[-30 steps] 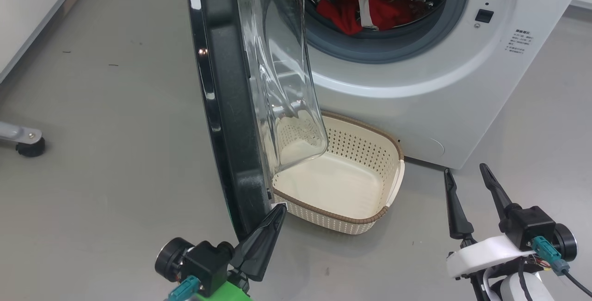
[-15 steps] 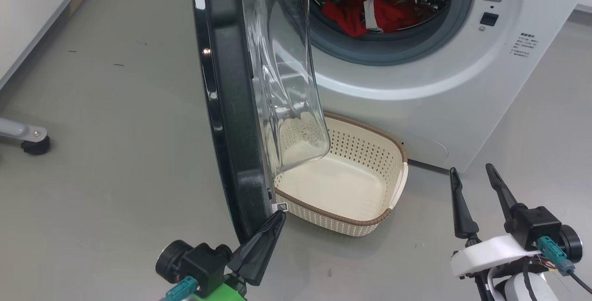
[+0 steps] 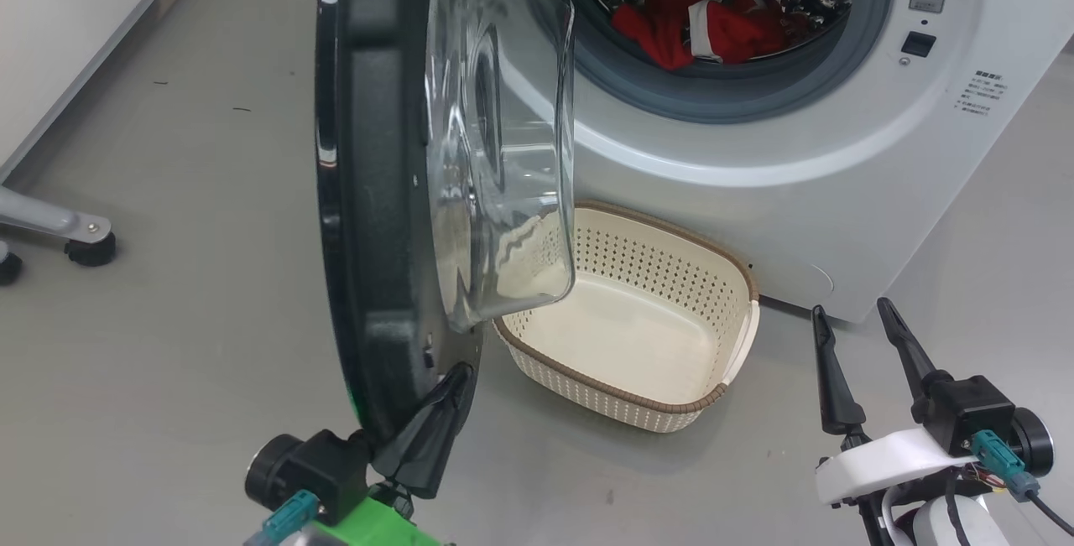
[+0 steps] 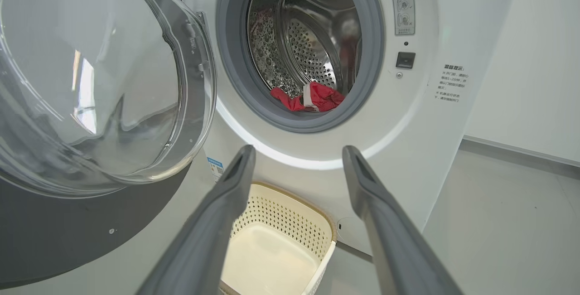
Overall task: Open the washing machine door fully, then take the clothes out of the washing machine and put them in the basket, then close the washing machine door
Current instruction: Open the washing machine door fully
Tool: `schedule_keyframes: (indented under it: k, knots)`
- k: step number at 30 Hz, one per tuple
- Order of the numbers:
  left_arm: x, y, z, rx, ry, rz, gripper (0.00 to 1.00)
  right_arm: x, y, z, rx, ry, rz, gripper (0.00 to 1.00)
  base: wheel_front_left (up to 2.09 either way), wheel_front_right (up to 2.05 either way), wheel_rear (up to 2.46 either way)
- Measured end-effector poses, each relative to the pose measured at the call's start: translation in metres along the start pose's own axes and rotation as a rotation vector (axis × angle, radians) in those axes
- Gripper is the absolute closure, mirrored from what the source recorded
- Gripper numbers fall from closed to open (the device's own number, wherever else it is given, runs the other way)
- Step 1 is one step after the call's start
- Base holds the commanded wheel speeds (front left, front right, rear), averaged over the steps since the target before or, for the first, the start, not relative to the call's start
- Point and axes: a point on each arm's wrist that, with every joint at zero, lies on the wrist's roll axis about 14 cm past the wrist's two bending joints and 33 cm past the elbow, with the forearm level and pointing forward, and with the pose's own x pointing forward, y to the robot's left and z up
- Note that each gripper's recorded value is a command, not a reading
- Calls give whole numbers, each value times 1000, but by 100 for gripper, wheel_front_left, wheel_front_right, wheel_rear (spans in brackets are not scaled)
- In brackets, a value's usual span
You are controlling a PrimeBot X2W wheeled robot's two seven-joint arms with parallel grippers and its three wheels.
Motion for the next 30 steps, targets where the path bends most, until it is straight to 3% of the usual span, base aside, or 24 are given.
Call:
schedule_keyframes:
  k: [30]
  knots:
    - [-20, 123, 17, 59, -40, 440, 100, 0, -6, -10, -2, 23, -7, 0, 0, 0, 0]
